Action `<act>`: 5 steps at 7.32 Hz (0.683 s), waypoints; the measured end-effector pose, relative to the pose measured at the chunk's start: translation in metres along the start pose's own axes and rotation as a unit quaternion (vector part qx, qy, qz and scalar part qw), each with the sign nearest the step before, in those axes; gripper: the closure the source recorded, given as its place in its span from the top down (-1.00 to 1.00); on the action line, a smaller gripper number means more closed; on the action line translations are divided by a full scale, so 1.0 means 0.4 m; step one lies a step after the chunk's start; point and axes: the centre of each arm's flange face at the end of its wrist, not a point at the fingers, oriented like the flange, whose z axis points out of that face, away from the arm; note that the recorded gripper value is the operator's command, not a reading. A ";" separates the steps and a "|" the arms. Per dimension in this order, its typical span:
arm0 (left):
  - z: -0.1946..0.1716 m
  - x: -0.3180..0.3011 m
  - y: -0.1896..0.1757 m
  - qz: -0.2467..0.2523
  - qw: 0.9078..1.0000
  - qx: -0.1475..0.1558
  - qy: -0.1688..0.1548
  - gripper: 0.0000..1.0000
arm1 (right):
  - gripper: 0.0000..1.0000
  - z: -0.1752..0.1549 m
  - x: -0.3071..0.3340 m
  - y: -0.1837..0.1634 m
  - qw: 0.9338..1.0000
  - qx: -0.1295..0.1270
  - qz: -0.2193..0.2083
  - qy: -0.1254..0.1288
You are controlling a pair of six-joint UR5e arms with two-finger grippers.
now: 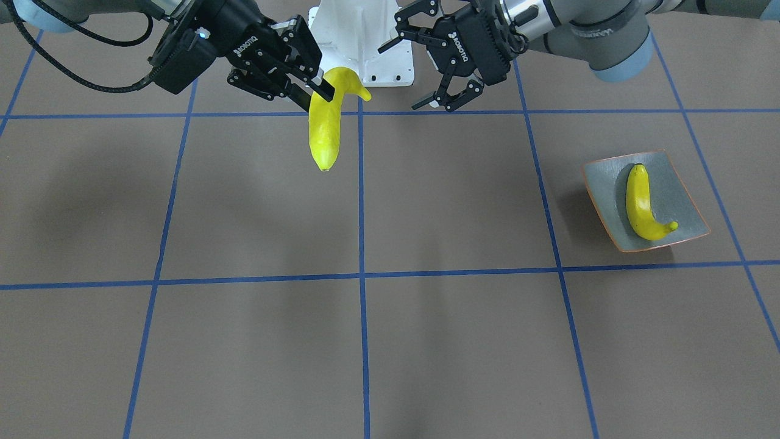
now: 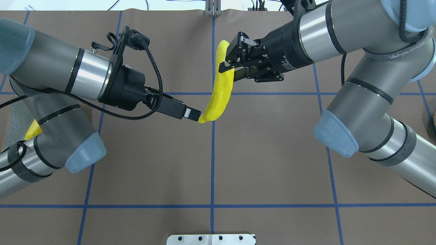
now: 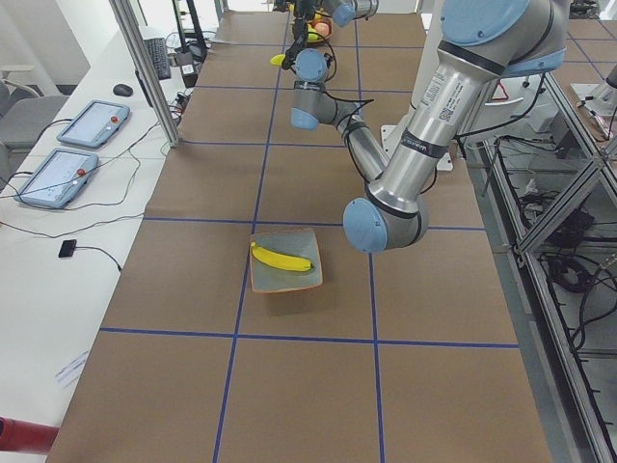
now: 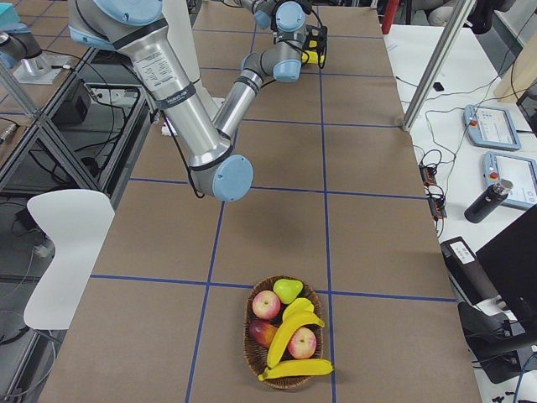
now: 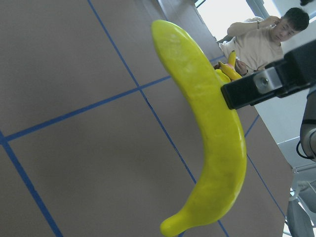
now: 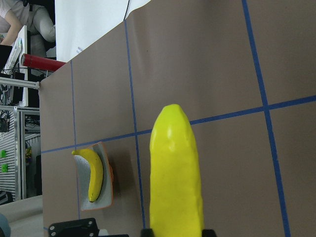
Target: Transfer all bananas from basket to plate
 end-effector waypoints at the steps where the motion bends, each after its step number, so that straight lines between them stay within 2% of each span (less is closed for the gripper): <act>1: 0.018 0.013 0.016 0.004 1.000 -0.006 0.011 0.99 | -1.00 0.011 -0.008 0.014 1.000 -0.005 -0.001 -0.002; 5: 0.038 0.036 0.039 0.008 1.000 -0.013 0.024 0.99 | -1.00 0.049 -0.014 0.060 1.000 -0.017 -0.002 -0.004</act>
